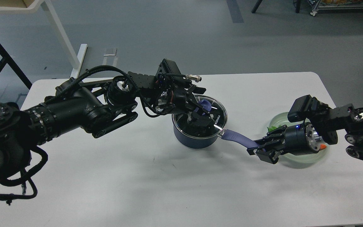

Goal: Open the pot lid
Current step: 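Grasp the purple knob of the glass lid with the left gripper, then lift the glass lid off the pan and carry it toward the robot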

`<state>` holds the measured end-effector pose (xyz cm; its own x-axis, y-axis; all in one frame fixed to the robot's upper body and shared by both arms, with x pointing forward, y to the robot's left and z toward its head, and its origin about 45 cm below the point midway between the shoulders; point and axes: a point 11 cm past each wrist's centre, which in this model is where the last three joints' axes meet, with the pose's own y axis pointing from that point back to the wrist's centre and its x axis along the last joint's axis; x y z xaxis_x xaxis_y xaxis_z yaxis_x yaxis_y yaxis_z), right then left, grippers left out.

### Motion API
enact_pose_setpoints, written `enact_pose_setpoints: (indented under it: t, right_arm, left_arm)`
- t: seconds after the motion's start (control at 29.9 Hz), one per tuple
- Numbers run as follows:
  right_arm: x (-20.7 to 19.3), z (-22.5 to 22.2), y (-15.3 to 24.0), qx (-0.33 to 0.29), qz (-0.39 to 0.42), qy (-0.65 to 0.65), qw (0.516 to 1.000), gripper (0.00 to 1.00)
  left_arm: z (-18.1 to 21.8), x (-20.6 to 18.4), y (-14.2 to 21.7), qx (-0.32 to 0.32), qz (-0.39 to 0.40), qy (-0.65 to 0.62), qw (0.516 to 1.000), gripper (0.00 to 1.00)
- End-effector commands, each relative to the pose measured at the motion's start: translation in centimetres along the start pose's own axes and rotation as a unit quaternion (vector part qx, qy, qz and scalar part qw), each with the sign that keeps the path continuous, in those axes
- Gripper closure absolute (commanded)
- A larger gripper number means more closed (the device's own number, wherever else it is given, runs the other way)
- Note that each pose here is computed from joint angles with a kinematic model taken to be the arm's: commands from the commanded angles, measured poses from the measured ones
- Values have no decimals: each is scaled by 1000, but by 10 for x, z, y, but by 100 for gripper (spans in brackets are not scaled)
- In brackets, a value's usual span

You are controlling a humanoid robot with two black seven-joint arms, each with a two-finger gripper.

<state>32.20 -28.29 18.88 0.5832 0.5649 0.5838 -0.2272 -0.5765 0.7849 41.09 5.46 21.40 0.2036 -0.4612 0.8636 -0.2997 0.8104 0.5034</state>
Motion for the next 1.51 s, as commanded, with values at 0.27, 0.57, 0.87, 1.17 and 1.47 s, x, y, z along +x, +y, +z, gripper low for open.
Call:
enact_pose_setpoints:
  t: [0.27, 0.57, 0.87, 1.17, 1.47]
  right_arm:
    - [0, 0, 1, -1, 1, 0, 1000, 68]
    - [-1, 0, 0, 0, 0, -1, 1000, 67]
    - [-3, 0, 0, 0, -1, -3, 1000, 67]
    - [-5, 0, -1, 1, 1, -4, 1000, 67]
    - [-6, 0, -1, 1, 3, -5, 1000, 67]
  left_arm:
    - [-6, -10, -5, 14, -7, 16, 1000, 1]
    - [-5, -19, -5, 14, -13, 22, 1000, 11]
    - [-5, -29, -5, 17, -16, 31, 999, 38]
    - [-8, -20, -2, 18, -7, 22, 1000, 68]
    - [-59, -7, 84, 77, 12, -2, 997, 67]
